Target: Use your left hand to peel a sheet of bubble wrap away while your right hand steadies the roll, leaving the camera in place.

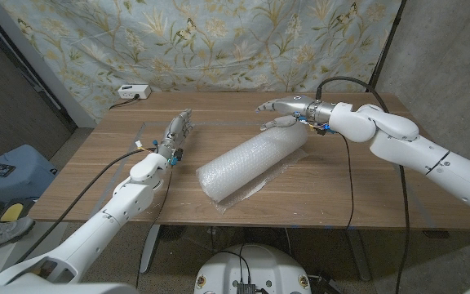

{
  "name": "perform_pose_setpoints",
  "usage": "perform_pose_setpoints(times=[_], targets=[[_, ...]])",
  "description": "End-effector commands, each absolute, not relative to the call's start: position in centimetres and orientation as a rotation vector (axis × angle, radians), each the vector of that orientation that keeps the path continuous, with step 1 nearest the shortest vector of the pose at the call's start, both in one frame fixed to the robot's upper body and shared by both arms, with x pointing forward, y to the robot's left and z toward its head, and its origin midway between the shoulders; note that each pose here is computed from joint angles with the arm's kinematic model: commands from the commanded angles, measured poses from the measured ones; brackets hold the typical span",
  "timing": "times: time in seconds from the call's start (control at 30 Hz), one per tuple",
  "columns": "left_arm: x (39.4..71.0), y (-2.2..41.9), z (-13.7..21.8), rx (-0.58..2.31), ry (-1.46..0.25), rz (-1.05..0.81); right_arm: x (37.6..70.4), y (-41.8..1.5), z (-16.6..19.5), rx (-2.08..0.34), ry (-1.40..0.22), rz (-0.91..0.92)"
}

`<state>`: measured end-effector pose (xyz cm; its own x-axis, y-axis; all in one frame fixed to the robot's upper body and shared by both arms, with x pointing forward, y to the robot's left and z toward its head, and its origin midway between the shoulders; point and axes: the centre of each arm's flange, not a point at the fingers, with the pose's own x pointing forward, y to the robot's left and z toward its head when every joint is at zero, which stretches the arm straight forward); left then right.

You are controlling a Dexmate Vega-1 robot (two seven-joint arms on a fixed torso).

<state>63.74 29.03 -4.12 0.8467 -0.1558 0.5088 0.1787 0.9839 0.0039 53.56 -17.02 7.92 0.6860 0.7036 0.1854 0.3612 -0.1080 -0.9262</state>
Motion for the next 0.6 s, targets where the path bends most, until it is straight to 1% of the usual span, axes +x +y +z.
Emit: perform_pose_setpoints(times=[0.03, 0.33, 0.6], targets=[[63.8, 28.5, -4.4, -0.045, -0.524, -0.185, 52.9, -16.8, 8.0, -1.869, -0.832, 0.447], [64.0, 28.6, -4.7, -0.048, -0.516, -0.175, 52.7, -15.7, 8.2, -1.961, -0.809, 0.528], [64.0, 28.6, -5.0, -0.05, -0.511, -0.172, 52.2, -15.2, 7.8, -2.021, -0.782, 0.56]])
